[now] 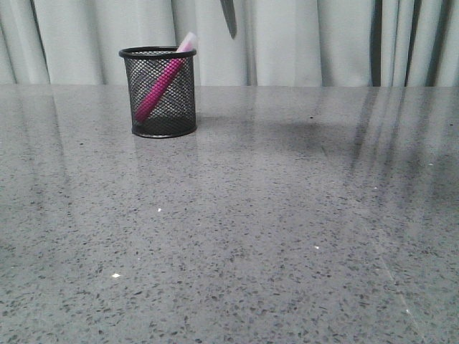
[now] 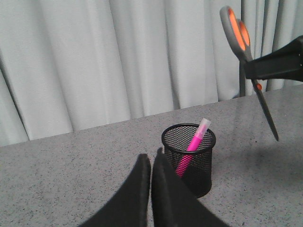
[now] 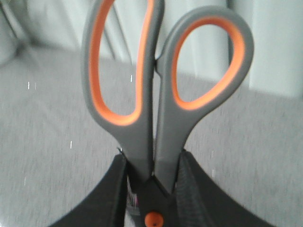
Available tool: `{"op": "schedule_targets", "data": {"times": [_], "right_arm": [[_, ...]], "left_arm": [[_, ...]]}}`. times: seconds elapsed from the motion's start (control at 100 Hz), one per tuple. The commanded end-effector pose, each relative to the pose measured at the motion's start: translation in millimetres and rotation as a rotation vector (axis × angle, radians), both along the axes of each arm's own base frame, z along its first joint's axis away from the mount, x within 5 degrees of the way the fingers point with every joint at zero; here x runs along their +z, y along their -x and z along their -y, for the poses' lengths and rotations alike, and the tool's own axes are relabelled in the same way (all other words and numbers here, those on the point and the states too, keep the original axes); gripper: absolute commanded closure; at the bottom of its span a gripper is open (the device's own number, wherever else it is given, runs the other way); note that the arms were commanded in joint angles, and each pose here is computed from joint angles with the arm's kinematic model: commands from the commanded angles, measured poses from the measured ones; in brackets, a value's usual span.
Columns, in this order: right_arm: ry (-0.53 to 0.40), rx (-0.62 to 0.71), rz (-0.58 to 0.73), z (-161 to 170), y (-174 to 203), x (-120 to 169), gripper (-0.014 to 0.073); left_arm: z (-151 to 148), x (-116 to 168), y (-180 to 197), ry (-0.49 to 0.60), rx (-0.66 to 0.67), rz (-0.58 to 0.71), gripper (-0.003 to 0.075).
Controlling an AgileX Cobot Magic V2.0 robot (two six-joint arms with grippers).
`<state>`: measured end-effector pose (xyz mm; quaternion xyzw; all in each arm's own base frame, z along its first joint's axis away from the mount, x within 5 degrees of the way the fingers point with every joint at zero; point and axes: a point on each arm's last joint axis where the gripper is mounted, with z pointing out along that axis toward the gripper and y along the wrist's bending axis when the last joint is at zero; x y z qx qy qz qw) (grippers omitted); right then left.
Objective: Put pen and scissors into bin
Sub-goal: 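Carry the scissors blades-down with the right gripper over the mesh cup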
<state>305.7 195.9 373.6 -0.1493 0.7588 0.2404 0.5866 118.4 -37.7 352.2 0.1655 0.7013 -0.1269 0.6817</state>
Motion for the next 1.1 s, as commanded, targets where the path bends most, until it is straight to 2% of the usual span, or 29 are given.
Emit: {"op": "schedule_targets", "data": {"times": [0.0,0.18,0.33,0.61,1.09], "right_arm": [[-0.148,-0.069,0.227,5,5,36,0.0664],[-0.185,-0.071,0.38,-14,2,35,0.0664],[-0.214,-0.096,0.478,-31,-11,17,0.0664],[-0.212,-0.121,0.505,-40,-26,-8,0.0664],[-0.179,-0.126,0.475,-49,-39,-36,0.0664]], "left_arm": [[-1,10,0,0.043,0.019,0.029,0.0742],[-1,10,0,0.043,0.019,0.029,0.0742],[-1,10,0,0.043,0.019,0.029,0.0742],[-1,10,0,0.043,0.019,0.029,0.0742],[-1,10,0,0.043,0.019,0.029,0.0742]]}}
